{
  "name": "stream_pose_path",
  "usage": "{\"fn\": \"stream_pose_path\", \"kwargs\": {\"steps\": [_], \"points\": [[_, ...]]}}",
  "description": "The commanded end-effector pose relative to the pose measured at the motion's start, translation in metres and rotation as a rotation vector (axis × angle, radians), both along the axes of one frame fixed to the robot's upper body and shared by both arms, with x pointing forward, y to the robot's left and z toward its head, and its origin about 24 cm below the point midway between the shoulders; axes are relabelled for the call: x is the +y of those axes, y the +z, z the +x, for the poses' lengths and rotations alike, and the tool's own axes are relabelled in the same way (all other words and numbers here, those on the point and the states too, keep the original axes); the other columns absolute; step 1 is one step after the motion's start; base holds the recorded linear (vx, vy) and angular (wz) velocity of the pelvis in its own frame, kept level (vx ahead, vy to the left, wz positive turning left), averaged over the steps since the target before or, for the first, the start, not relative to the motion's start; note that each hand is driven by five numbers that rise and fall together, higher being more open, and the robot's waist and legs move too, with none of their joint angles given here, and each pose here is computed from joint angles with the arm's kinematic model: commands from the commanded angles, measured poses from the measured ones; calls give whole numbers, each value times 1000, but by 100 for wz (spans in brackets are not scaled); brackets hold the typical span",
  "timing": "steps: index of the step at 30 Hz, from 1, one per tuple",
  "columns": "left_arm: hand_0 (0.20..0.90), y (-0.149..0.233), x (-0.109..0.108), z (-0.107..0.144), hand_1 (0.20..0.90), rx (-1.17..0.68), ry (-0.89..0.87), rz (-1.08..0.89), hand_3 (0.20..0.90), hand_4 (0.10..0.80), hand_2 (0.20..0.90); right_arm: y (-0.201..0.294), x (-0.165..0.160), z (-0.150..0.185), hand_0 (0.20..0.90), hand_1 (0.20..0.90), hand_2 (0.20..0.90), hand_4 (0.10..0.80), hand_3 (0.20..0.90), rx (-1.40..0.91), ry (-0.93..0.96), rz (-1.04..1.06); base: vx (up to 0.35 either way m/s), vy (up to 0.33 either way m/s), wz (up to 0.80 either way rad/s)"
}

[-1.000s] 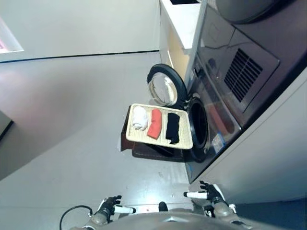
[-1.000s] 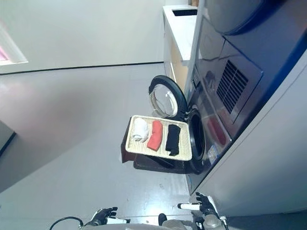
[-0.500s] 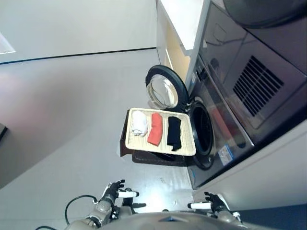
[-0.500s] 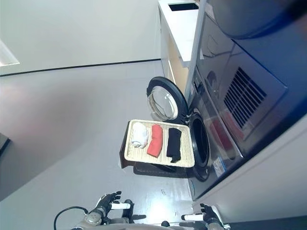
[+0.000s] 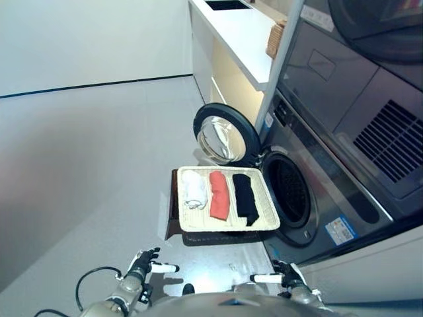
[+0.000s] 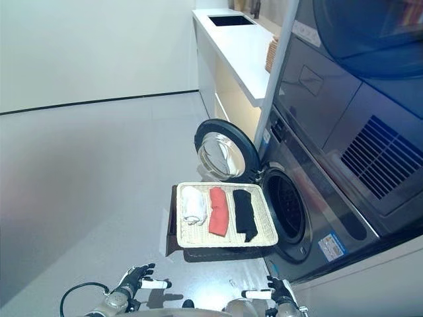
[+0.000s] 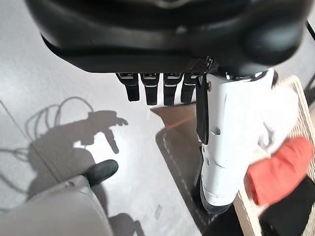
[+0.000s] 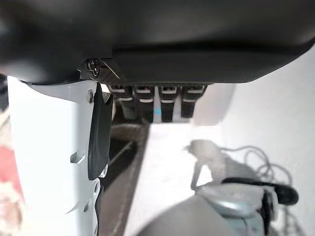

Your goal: Pick up the clothes and place them into the washing machine

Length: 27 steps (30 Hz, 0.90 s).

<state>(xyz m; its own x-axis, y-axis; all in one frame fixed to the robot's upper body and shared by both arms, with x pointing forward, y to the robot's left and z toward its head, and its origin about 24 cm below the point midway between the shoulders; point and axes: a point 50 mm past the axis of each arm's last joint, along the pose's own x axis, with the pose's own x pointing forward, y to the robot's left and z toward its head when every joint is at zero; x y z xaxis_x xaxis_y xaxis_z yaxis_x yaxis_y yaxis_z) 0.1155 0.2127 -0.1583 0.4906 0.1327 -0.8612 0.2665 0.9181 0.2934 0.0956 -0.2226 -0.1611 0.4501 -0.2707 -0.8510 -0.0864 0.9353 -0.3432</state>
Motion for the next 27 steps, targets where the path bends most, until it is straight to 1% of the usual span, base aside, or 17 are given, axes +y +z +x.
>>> {"fn": "stream_pose_path", "kwargs": {"steps": [1, 5, 9, 11, 13, 17, 18, 23, 27], "points": [[900, 2, 8, 2, 900, -6, -5, 16, 900, 800, 900, 3, -18, -5, 900, 900, 900, 800, 900, -12, -57, -42, 312, -34, -5], [900, 1, 6, -1, 900, 1, -8, 8, 900, 800, 900, 2, -21, -14, 900, 900, 900, 800, 900, 20, -64, -43, 277, -43, 1], [900, 0, 0, -2, 900, -13, 17, -13, 900, 800, 900, 1, -21, -19, 900, 900, 900, 800, 900, 36, -59, -42, 165, -78, 38], [900, -1, -10, -1, 900, -15, 9, -47, 900, 800, 900, 2, -20, -14, 900, 900, 900, 800, 900, 15, -49, -35, 180, -121, 2], [900, -1, -12, 2, 900, -23, -1, -52, 900, 800, 900, 4, -19, -6, 900, 900, 900, 800, 900, -11, -37, -30, 100, -114, 0], [900, 5, -16, 20, 900, -99, 11, -76, 900, 800, 900, 7, -21, 5, 900, 900, 900, 800, 900, -48, -34, -28, 40, -124, 13], [900, 5, -16, 20, 900, -103, 19, -77, 900, 800, 900, 8, -22, 8, 900, 900, 900, 800, 900, -58, -36, -35, 120, -51, 10], [900, 2, -10, 7, 900, -70, 51, -49, 900, 800, 900, 9, -17, 14, 900, 900, 900, 800, 900, -83, -42, -23, 212, 76, -27], [900, -2, -9, -2, 900, -31, 68, -40, 900, 800, 900, 7, -20, 5, 900, 900, 900, 800, 900, -55, -64, -33, 217, 137, -14]]}}
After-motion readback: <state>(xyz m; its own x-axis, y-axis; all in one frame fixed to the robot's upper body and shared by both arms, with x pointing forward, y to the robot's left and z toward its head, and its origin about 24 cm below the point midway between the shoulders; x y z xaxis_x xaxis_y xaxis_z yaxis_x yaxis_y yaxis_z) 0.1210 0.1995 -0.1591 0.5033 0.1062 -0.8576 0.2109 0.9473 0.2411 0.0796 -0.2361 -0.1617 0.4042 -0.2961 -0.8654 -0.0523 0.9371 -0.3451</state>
